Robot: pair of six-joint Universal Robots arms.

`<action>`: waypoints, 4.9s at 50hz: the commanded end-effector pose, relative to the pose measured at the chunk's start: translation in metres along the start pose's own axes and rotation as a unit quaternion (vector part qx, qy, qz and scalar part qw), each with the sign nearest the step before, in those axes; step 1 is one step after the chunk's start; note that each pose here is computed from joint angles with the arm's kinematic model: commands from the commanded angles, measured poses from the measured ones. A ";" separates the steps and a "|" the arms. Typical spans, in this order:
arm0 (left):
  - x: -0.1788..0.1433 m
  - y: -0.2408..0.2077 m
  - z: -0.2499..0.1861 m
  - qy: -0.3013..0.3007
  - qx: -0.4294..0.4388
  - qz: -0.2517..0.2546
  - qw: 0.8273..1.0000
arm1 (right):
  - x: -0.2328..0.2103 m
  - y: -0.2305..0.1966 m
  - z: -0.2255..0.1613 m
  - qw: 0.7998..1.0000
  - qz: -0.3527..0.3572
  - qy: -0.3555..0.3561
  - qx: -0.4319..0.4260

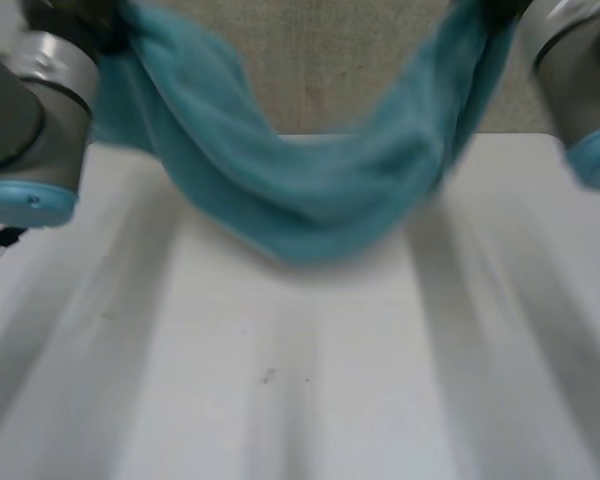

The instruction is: Fold the laundry

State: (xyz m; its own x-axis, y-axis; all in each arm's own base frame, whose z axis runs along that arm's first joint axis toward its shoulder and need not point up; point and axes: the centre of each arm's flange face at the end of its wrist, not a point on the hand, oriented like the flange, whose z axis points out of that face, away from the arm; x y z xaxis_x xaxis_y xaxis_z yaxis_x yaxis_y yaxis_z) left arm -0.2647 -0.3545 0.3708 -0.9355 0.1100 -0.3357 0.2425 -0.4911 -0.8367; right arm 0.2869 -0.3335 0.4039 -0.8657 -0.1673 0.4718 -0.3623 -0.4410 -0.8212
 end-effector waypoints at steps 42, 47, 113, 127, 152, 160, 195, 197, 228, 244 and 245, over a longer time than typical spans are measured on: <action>-0.003 0.103 -0.181 0.085 -0.363 -0.042 0.927 | -0.033 0.215 -0.158 0.932 -0.022 -0.165 -0.321; -0.008 0.091 -0.156 0.071 -0.325 -0.047 0.942 | -0.026 0.220 -0.152 0.940 -0.024 -0.139 -0.310; -0.049 0.006 0.030 -0.040 0.096 -0.119 0.987 | 0.105 0.086 0.034 0.976 0.058 0.190 0.090; 0.003 0.110 -0.073 0.036 -0.144 -0.130 0.980 | 0.038 0.208 -0.054 0.991 0.068 -0.005 -0.113; 0.026 0.146 -0.154 0.092 -0.282 -0.090 0.951 | 0.034 0.187 -0.130 0.924 0.038 -0.192 -0.327; 0.025 0.148 -0.154 0.090 -0.284 -0.090 0.950 | -0.004 0.166 -0.121 0.921 0.099 -0.222 -0.304; 0.023 0.150 -0.156 0.087 -0.287 -0.089 0.950 | -0.084 0.231 -0.127 0.878 -0.013 -0.317 -0.357; 0.023 0.150 -0.156 0.088 -0.287 -0.089 0.950 | -0.084 0.231 -0.127 0.879 -0.014 -0.316 -0.356; 0.025 0.149 -0.158 0.090 -0.289 -0.090 0.949 | -0.058 0.223 -0.132 0.893 0.000 -0.291 -0.343; 0.024 0.150 -0.158 0.089 -0.290 -0.090 0.948 | -0.050 0.227 -0.132 0.895 0.004 -0.284 -0.344; 0.024 0.150 -0.158 0.089 -0.290 -0.090 0.948 | -0.050 0.227 -0.132 0.895 0.005 -0.285 -0.345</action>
State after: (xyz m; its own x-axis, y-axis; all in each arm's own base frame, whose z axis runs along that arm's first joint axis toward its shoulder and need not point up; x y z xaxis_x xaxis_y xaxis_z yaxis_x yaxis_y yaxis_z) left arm -0.2111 -0.2887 0.1692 -0.9284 0.3190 -0.1904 0.2329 0.1005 -0.9673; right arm 0.2046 -0.3084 0.1544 -0.6277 -0.6746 0.3884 -0.6467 0.1741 -0.7426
